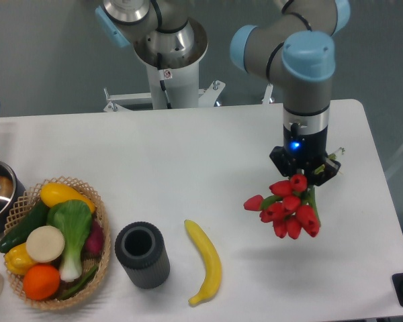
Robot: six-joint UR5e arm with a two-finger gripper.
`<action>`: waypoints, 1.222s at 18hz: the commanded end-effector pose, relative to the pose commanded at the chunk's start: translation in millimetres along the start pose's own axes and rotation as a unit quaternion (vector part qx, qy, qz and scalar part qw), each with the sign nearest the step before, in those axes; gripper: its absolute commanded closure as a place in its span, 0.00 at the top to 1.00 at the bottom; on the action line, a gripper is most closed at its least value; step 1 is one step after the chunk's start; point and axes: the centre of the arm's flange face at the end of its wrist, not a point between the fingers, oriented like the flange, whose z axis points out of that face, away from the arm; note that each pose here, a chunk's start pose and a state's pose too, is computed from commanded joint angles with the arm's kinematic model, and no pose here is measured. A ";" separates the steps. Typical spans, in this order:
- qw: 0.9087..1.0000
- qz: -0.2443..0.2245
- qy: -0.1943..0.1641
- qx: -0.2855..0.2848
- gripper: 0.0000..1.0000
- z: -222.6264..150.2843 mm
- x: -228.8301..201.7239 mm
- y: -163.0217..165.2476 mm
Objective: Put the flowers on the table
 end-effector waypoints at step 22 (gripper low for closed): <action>0.999 -0.006 0.052 -0.010 1.00 55.3 49.7 -6.4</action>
